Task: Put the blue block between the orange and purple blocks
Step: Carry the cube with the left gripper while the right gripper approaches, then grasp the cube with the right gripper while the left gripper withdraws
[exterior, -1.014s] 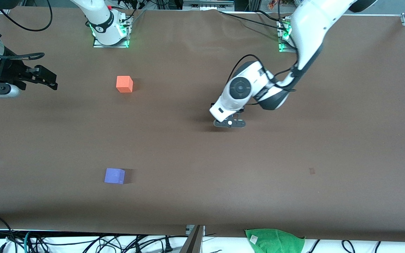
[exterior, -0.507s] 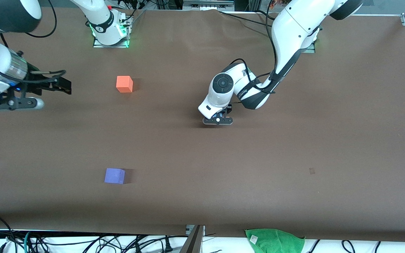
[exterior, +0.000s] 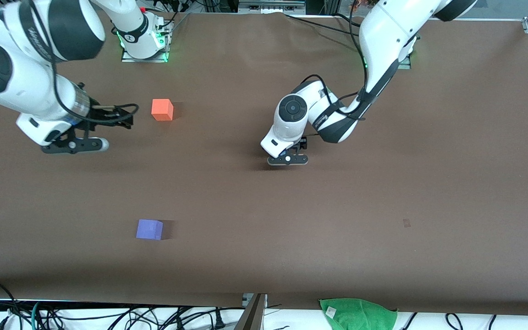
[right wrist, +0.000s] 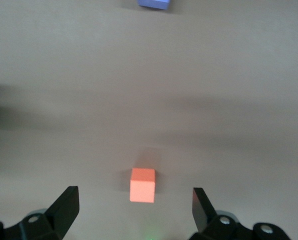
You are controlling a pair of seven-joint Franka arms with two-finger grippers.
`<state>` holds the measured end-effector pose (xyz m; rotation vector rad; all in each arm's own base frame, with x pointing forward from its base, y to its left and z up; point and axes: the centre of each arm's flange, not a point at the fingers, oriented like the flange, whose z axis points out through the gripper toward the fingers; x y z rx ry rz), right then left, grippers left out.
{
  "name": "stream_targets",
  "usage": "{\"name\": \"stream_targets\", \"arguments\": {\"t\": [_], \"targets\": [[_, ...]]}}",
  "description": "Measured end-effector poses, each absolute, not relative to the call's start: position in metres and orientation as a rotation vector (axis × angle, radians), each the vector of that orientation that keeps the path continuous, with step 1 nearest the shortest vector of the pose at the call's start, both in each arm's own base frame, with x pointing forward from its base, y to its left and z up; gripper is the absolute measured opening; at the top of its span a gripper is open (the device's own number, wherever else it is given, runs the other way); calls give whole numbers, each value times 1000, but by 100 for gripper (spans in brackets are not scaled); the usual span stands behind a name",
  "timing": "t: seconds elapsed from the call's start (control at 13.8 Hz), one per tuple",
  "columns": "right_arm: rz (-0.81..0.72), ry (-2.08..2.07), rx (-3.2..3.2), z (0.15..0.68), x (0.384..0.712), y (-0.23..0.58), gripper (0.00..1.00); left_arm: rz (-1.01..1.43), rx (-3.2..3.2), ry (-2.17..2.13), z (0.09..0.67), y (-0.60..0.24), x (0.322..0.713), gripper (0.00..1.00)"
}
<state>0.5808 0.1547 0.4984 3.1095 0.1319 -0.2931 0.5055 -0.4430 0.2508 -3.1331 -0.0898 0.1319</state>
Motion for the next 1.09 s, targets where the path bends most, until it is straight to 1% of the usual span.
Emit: {"name": "stream_targets", "arguments": {"t": [0.29,0.51,0.65,0.8,1.09], "targets": [[-274,117,3148,468,587,189,100,28,-3083,-136,342,-421,513,100],[-238,37,3175,436,585,251,100,48,-3041,-219,406,-388,529,100],[-188,-47,3186,410,574,309,100,132,-3001,-156,454,-357,543,100],[-123,-149,3198,376,556,372,100,191,-2984,-74,496,-315,562,100],[-43,-298,3219,303,519,468,100,266,-3021,58,555,-198,600,100]]}}
